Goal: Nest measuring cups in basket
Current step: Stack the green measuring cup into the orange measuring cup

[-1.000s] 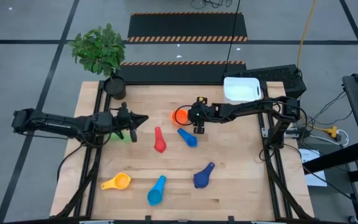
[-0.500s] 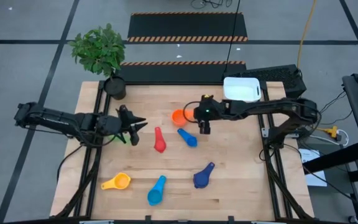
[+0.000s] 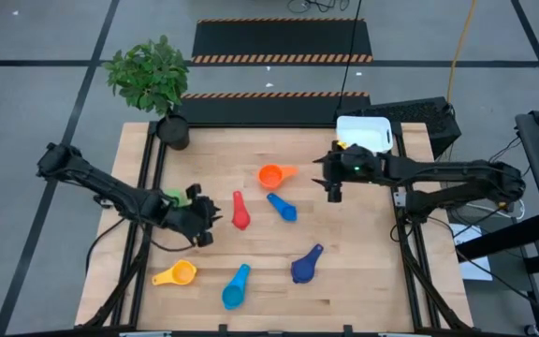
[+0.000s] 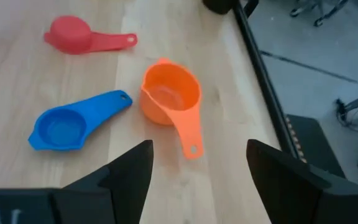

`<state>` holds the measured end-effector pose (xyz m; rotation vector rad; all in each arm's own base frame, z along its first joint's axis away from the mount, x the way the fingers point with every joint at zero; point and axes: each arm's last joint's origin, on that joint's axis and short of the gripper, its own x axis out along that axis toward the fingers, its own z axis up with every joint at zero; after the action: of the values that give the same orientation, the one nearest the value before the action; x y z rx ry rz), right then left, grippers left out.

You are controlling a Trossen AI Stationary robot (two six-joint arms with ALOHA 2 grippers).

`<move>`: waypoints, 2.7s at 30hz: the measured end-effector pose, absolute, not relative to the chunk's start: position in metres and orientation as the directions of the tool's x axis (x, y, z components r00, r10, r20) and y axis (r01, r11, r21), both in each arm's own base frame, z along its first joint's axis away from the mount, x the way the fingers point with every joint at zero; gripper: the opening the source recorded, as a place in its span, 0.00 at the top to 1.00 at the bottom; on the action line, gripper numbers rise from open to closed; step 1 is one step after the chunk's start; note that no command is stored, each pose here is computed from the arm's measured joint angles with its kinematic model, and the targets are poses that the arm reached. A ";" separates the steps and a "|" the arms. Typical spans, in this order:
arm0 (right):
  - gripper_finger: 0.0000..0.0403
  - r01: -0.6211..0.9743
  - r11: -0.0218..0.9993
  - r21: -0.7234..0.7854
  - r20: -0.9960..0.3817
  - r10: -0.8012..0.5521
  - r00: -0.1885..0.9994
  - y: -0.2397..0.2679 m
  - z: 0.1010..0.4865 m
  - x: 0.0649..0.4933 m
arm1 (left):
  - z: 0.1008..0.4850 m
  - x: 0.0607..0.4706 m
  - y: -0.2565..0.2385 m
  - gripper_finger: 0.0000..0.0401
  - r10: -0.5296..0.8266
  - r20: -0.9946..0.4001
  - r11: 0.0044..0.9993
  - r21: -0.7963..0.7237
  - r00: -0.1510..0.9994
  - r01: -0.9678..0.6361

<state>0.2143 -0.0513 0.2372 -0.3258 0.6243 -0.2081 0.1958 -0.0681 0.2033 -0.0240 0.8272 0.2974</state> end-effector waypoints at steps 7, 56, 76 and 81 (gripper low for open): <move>0.37 0.115 0.924 -0.366 -0.487 -0.295 0.822 -0.047 0.242 0.197 | 0.185 0.198 -0.082 0.74 0.249 -0.776 0.962 0.129 0.579 -0.240; 0.37 0.091 0.915 -0.392 -0.497 -0.294 0.817 -0.046 0.241 0.191 | 0.177 0.179 -0.085 0.51 0.314 -0.836 0.900 0.111 0.451 -0.421; 0.37 0.113 0.925 -0.362 -0.496 -0.293 0.817 -0.046 0.242 0.191 | 0.171 0.160 -0.090 0.51 0.293 -0.895 0.871 0.103 0.338 -0.481; 0.37 0.117 0.924 -0.363 -0.485 -0.295 0.824 -0.046 0.243 0.192 | 0.164 0.152 -0.094 0.51 0.250 -0.921 0.873 0.082 0.298 -0.481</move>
<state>0.1921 -0.0463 0.2427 -0.3284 0.5635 -0.2228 0.1523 -0.0940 0.1637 -0.2266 1.1728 0.4914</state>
